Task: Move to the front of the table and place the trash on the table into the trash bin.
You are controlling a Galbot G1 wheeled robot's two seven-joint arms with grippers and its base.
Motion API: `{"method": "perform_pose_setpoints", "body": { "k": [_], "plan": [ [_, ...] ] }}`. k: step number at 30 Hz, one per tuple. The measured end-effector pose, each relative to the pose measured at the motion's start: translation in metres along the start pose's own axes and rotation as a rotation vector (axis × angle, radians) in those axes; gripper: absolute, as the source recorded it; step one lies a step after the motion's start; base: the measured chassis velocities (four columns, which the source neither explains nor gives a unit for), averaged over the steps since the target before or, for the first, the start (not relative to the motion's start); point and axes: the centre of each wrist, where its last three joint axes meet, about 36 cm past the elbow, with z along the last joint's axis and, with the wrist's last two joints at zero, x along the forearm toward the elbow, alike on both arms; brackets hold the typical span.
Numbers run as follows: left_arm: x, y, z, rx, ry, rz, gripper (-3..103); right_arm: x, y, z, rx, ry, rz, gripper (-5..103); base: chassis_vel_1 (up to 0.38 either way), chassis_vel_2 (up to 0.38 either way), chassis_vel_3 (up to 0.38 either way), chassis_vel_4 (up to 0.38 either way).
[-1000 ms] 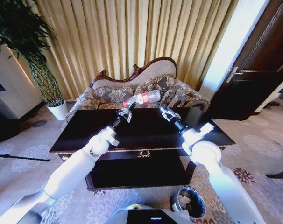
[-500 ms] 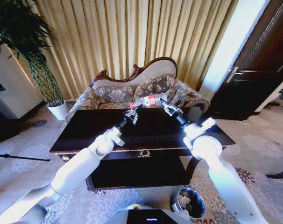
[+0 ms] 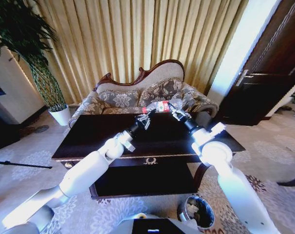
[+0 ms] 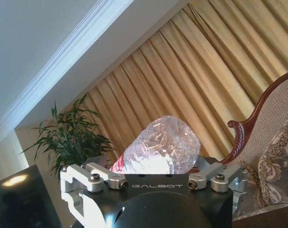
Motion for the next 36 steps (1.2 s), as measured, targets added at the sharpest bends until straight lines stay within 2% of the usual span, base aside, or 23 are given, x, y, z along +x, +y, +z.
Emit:
{"method": "perform_pose_setpoints", "body": {
  "k": [2, 6, 7, 10, 11, 14, 15, 20, 27, 30, 32, 35, 36],
  "plan": [
    [0.000, 0.000, -0.001, 0.001, -0.002, 0.001, 0, 0.000, 0.000, 0.000, 0.001, 0.000, -0.001, 101, 0.000, 0.000, 0.000, 0.000],
    [0.002, -0.003, -0.002, 0.008, 0.001, 0.007, 0, 0.002, -0.002, 0.000, 0.001, 0.001, 0.004, 80, 0.000, 0.000, 0.000, 0.000],
    [0.002, -0.003, -0.002, 0.008, 0.001, 0.007, 0, 0.002, -0.002, 0.000, 0.001, 0.001, 0.004, 80, 0.000, 0.000, 0.000, 0.000],
    [0.003, -0.004, -0.003, 0.011, 0.000, 0.011, 0, 0.004, -0.002, 0.000, 0.001, 0.000, 0.006, 70, 0.000, 0.000, 0.000, 0.000],
    [0.003, -0.004, -0.003, 0.011, 0.000, 0.011, 0, 0.004, -0.002, 0.000, 0.001, 0.000, 0.006, 70, 0.000, 0.000, 0.000, 0.000],
    [0.003, -0.003, -0.004, 0.009, -0.002, 0.014, 0, 0.006, -0.003, -0.001, 0.002, 0.000, 0.008, 56, 0.000, 0.000, 0.000, 0.000],
    [0.003, -0.002, -0.004, 0.008, -0.003, 0.015, 0, 0.007, -0.003, -0.001, 0.002, 0.000, 0.008, 56, 0.000, 0.000, 0.000, 0.000],
    [0.003, -0.003, -0.004, 0.010, -0.007, 0.020, 0, 0.010, -0.003, -0.002, 0.005, 0.000, 0.011, 42, 0.000, 0.000, 0.000, 0.000],
    [0.004, -0.004, -0.004, 0.018, -0.014, 0.037, 0, 0.018, -0.005, -0.003, 0.008, -0.001, 0.029, 31, 0.000, 0.000, 0.000, 0.000],
    [0.010, 0.005, -0.004, 0.026, 0.017, 0.017, -3, 0.024, -0.010, -0.005, 0.014, -0.012, 0.055, 28, 0.000, 0.000, 0.000, 0.000],
    [0.011, 0.009, -0.007, 0.024, 0.013, 0.013, -3, 0.025, -0.012, -0.005, 0.016, -0.014, 0.063, 27, 0.000, 0.000, 0.000, 0.000],
    [0.016, 0.018, -0.012, 0.024, 0.024, 0.008, 13, 0.029, -0.014, -0.004, 0.022, -0.017, 0.078, 25, 0.000, 0.000, 0.000, 0.000],
    [0.016, 0.018, -0.012, 0.024, 0.024, 0.008, 13, 0.029, -0.014, -0.004, 0.022, -0.017, 0.078, 25, 0.000, 0.000, 0.000, 0.000]
  ]
}}
